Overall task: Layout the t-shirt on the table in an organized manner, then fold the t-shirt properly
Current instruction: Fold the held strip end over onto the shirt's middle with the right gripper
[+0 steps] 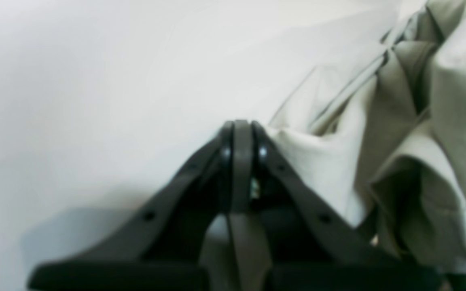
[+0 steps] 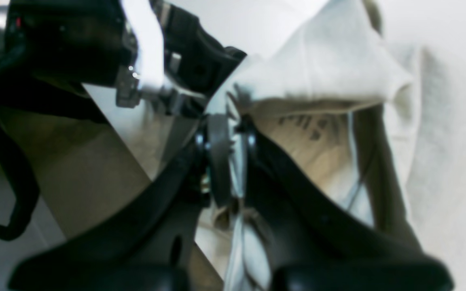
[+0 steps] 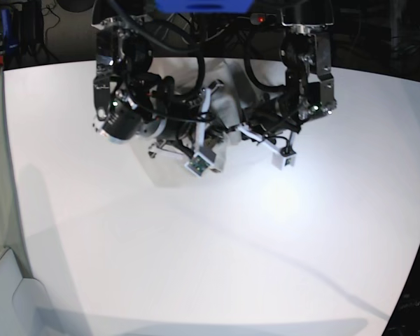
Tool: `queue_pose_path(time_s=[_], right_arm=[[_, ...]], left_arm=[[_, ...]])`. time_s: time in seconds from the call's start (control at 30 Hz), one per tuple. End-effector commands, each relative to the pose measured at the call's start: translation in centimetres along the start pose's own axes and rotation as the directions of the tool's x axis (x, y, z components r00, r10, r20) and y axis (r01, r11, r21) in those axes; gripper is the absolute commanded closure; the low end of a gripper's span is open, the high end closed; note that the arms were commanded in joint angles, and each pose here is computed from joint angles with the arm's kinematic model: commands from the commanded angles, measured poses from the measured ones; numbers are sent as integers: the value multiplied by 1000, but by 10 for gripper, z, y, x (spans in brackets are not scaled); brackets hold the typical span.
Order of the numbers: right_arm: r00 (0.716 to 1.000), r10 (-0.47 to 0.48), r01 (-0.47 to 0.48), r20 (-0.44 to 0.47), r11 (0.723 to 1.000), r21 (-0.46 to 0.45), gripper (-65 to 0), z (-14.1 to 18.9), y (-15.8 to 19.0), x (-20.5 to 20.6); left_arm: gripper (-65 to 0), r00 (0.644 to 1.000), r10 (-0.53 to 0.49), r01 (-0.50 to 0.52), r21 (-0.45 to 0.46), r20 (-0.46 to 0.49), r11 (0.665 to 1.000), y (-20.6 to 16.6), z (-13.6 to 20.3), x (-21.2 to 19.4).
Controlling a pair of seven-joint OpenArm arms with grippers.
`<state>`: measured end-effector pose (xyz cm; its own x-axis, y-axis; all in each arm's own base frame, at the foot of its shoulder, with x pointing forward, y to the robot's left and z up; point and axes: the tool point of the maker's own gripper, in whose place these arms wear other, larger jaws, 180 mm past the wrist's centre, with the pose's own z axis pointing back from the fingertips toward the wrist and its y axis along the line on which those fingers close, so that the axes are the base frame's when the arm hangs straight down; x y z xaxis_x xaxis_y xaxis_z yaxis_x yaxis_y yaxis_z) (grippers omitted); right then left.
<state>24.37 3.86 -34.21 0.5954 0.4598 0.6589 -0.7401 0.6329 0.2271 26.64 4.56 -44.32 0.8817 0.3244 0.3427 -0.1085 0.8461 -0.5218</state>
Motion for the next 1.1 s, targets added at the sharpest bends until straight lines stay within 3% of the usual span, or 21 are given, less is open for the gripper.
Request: queue_pose_path(time_s=[0.0,0.43,0.73,0.93,1.07], right_arm=[[997,15,-17,79,1000,17,0,4,4,21],[997,18,-20,72,1000,20,0,3,5,20],[1000,-17,17,11,998,65,0,-16,4,6],[1000,4,-5,17,997,80,0,-17,10,10],[998,26,-32,60,994,103,0,-21,21,20]], left_arm=[[-3,998,-12,16,63,-61,998,12,2,-14],[-3,990,34,-51,127,134,991,41,57,21],[-3,973,-12,-55,278,232,959,93,128,29],[-3,951,60,-143,260,302,955,117,154,37],[-3,952,69,-152,266,298,952,122,157,32]])
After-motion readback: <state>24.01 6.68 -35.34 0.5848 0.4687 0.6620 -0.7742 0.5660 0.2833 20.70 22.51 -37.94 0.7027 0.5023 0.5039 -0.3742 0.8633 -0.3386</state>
